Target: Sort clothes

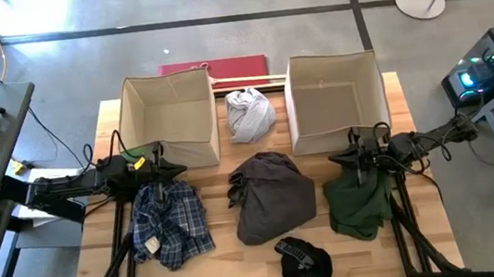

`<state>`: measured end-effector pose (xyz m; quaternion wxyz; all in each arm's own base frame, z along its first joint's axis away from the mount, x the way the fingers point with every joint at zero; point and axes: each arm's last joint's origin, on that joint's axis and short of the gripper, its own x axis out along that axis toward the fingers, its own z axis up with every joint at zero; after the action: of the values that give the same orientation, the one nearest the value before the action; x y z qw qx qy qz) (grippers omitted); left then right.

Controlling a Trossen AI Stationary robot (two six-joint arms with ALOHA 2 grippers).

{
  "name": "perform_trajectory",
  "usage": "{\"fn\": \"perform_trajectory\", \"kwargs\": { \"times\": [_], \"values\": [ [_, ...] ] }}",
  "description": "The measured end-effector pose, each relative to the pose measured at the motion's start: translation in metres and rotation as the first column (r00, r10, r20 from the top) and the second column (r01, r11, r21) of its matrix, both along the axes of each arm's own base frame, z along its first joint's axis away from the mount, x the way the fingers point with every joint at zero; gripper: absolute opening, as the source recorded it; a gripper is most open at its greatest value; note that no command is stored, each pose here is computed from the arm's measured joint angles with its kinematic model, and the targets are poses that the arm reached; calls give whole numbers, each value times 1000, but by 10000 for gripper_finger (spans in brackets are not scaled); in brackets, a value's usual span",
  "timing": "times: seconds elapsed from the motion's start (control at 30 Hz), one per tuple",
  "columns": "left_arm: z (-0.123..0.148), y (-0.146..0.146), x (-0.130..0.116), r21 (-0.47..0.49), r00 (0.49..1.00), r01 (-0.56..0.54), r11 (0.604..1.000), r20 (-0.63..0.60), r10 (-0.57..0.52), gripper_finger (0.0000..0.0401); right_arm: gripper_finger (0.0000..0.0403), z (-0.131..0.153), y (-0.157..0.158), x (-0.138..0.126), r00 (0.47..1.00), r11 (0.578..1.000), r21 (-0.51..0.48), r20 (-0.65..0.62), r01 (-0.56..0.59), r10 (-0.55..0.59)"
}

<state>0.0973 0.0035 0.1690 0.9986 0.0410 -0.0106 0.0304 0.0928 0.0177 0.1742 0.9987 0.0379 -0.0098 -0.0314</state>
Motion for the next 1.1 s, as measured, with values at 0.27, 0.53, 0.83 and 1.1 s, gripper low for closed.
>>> {"fn": "perform_trajectory", "kwargs": {
  "times": [0.27,0.53,0.83,1.1],
  "values": [
    [0,0,0,0,1000,0,1000,0,0,0,0,0,0,0,1000,1000,0,0,0,0],
    [3,0,0,-116,999,8,993,44,-3,0,0,0,0,0,1000,1000,0,-1,0,0],
    [37,-2,-6,-435,912,236,869,407,-44,0,0,0,0,0,1000,1000,0,-1,0,0],
    [63,-16,4,-160,888,312,937,398,-228,0,0,0,0,0,1000,1000,0,0,0,0]
  ]
}}
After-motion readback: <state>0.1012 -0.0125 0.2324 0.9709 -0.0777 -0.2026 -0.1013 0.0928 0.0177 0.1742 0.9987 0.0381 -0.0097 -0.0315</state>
